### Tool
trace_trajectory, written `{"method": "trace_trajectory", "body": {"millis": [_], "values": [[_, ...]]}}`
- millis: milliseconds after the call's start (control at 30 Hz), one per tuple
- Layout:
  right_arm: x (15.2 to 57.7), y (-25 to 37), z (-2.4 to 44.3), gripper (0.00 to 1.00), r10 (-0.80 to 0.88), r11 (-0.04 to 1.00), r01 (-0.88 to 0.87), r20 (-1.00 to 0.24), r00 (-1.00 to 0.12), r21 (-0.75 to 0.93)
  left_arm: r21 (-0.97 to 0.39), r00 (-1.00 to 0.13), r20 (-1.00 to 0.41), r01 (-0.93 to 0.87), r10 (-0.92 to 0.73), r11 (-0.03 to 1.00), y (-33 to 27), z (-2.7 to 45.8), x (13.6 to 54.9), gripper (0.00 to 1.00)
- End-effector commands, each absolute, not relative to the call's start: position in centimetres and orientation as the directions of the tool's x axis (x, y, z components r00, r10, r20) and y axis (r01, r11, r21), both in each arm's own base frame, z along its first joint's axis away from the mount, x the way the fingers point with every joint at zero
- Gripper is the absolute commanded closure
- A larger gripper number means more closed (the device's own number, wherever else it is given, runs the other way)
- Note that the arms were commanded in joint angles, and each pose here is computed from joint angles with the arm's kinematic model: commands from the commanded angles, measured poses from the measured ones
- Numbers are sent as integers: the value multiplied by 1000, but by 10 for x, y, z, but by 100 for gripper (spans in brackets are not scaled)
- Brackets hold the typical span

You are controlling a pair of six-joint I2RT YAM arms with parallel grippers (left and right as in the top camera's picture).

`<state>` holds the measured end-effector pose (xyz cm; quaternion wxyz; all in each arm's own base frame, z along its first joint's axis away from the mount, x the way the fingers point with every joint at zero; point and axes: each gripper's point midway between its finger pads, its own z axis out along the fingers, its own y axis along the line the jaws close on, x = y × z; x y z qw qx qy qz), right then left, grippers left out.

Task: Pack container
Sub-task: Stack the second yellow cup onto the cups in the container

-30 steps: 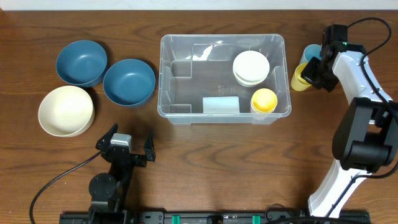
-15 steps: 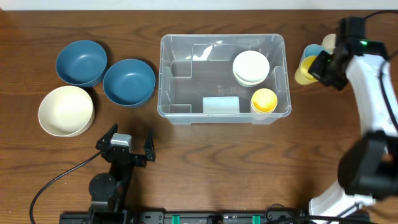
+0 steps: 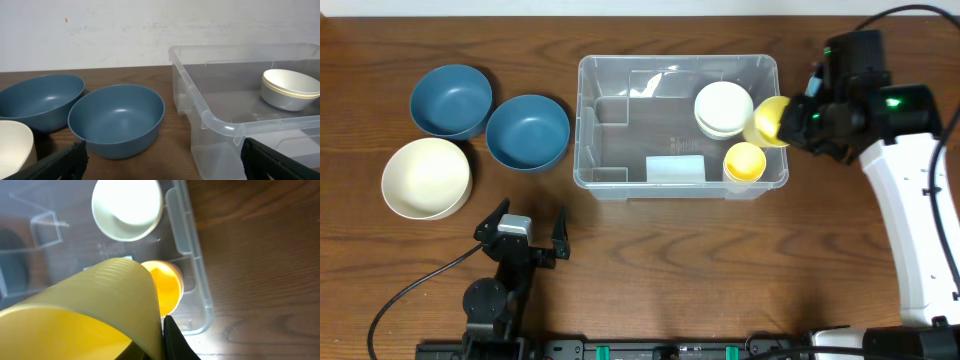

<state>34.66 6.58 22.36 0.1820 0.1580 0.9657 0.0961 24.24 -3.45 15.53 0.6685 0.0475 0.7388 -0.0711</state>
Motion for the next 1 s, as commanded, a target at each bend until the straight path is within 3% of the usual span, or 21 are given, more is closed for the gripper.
{"method": "trace_trajectory", "body": {"millis": [0, 433, 500, 567, 633, 967], "values": [[345, 67, 212, 93, 318, 945, 271, -326, -890, 182, -31, -145, -989, 176, -5, 984, -36, 140, 242, 2], [334, 70, 153, 91, 318, 946, 292, -234, -919, 139, -31, -145, -989, 176, -5, 984, -36, 140, 242, 2], [334, 70, 152, 74, 318, 946, 292, -232, -919, 139, -31, -145, -989, 176, -5, 984, -36, 140, 242, 2], [335, 70, 152, 47, 318, 946, 291, -236, -918, 142, -31, -145, -989, 176, -5, 984, -36, 140, 242, 2], [336, 72, 153, 36, 312, 947, 281, -239, -919, 154, -31, -145, -989, 176, -5, 984, -36, 140, 242, 2], [365, 76, 193, 32, 308, 943, 238, -344, -887, 232, -31, -145, -989, 176, -5, 984, -36, 140, 242, 2]]}}
